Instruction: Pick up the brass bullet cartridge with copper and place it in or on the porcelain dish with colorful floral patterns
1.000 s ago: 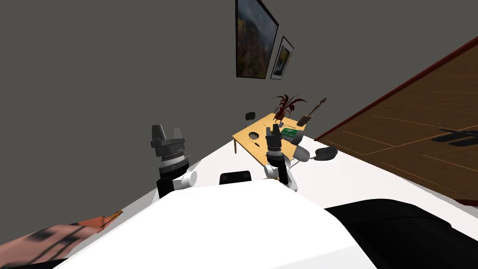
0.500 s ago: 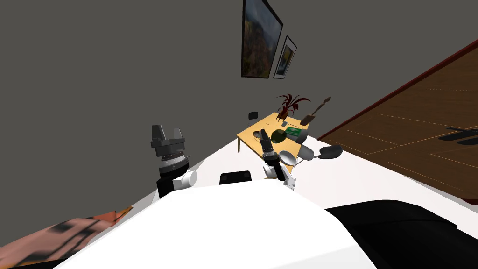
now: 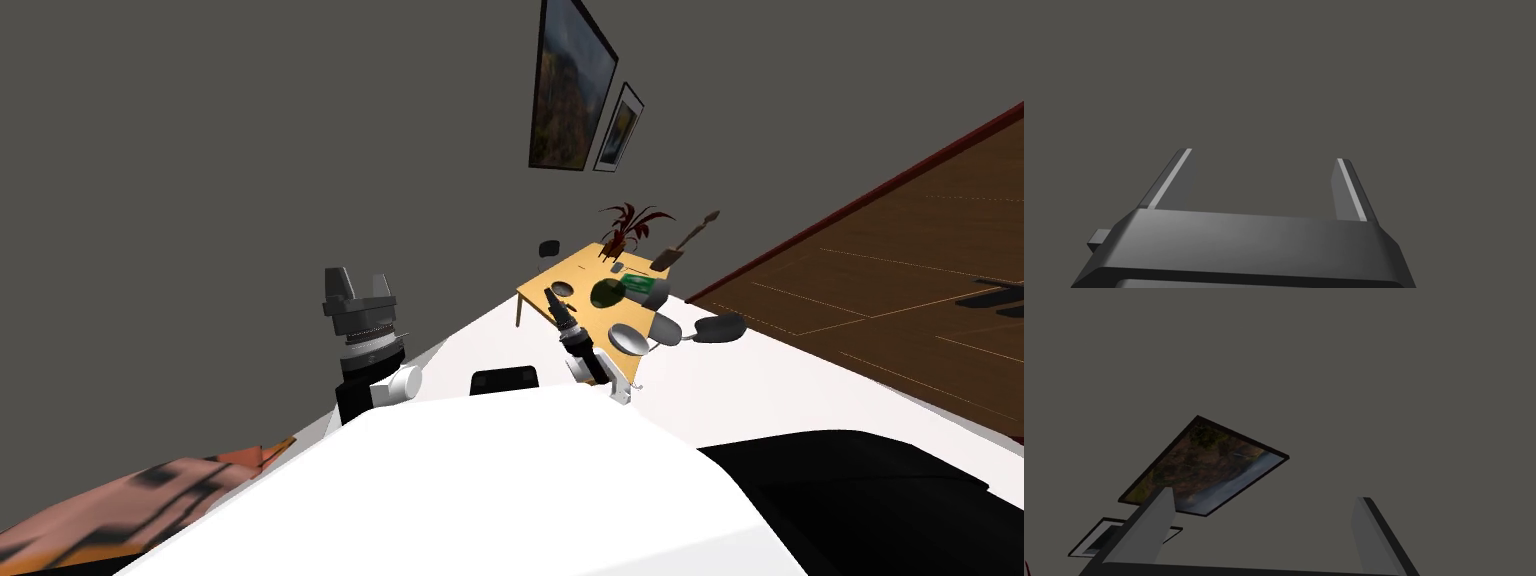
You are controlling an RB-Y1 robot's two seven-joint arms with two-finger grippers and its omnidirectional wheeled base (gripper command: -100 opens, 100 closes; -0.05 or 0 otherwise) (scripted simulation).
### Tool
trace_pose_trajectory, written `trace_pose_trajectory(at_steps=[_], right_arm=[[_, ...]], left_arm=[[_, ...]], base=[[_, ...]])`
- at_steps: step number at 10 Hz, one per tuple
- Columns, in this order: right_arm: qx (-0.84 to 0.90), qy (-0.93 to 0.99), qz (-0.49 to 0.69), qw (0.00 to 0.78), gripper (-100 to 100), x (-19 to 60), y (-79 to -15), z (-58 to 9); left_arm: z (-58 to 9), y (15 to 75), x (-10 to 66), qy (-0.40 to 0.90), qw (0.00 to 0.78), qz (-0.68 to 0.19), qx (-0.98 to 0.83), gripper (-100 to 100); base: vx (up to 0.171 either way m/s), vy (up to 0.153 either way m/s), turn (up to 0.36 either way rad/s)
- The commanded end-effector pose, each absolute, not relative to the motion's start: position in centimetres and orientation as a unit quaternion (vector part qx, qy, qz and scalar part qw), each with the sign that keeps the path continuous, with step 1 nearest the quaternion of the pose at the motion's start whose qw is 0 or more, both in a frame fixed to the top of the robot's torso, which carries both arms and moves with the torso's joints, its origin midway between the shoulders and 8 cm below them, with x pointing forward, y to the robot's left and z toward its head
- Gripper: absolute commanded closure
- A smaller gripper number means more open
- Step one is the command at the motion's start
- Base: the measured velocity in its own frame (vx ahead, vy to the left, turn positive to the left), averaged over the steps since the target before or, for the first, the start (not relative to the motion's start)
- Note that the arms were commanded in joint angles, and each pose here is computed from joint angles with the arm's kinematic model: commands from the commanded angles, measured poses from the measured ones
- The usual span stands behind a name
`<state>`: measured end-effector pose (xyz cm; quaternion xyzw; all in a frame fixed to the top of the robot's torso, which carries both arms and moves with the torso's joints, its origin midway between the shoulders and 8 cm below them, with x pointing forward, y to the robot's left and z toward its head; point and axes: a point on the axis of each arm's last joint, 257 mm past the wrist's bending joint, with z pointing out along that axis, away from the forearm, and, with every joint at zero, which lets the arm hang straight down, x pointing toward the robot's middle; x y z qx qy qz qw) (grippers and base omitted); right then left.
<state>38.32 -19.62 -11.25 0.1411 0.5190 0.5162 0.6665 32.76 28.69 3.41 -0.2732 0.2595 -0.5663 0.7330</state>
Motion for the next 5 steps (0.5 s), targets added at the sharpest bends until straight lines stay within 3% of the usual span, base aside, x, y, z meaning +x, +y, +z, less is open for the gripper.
trace_pose_trajectory(at_steps=[1,5], right_arm=[[0.124,0.551,0.5,0.656,-100,38.7,-19.2,-13.7],[0.101,0.615,0.46,0.632,-100,38.9,-19.5,-19.4]], left_arm=[[3.4,28.7,32.8,0.26,0.733,-0.566,-0.273,0],[3.4,28.7,32.8,0.26,0.733,-0.566,-0.273,0]], base=[[0.014,0.095,0.042],[0.037,0.073,0.046]])
